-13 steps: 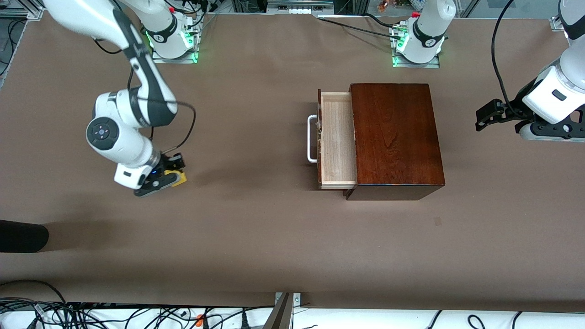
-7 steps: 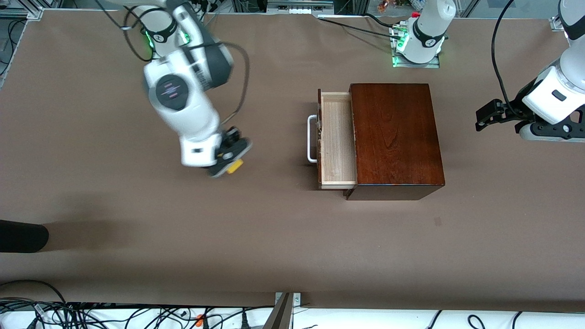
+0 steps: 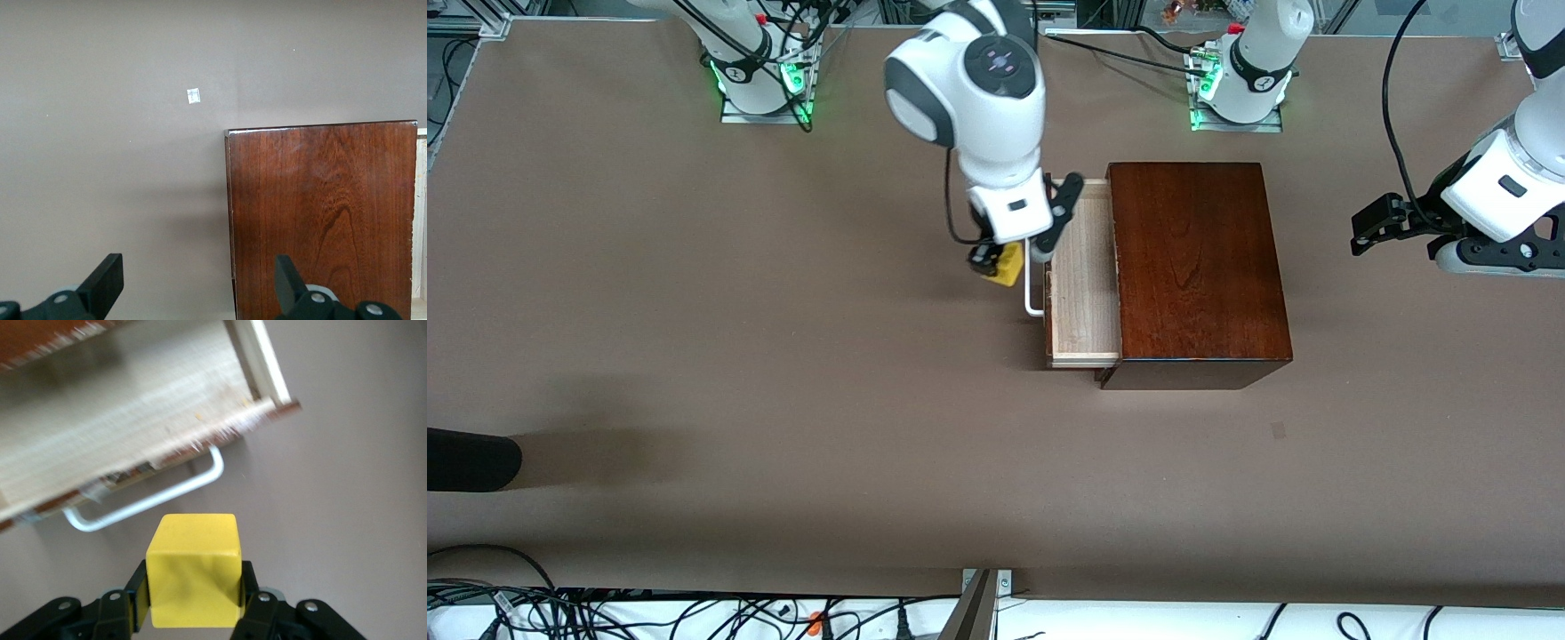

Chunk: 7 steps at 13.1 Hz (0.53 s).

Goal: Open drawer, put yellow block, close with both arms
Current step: 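Lift the yellow cube with the right gripper and carry it over the drawer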

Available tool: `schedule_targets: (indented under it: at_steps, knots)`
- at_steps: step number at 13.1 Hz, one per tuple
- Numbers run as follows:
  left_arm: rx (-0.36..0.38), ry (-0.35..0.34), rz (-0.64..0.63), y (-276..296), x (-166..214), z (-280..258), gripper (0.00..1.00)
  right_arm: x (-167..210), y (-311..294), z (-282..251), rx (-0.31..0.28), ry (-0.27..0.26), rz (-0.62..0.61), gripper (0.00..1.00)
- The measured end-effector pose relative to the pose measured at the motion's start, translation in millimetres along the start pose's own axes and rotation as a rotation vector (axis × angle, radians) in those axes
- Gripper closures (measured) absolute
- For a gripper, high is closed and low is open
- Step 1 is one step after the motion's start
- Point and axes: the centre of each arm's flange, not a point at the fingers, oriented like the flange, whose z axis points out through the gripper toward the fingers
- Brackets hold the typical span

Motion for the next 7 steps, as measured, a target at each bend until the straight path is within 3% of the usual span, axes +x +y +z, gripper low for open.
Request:
schedule_targets:
  at_steps: [4,7]
  knots:
    - [0.0,0.002,0.003,2,0,-1,0.0,27,-56,-3,-0.007,0.057,-0.088,0.45]
    - [0.0,0.003,0.005,3,0,-1,0.0,46,-90,27,-0.005,0.083,-0.136,0.45]
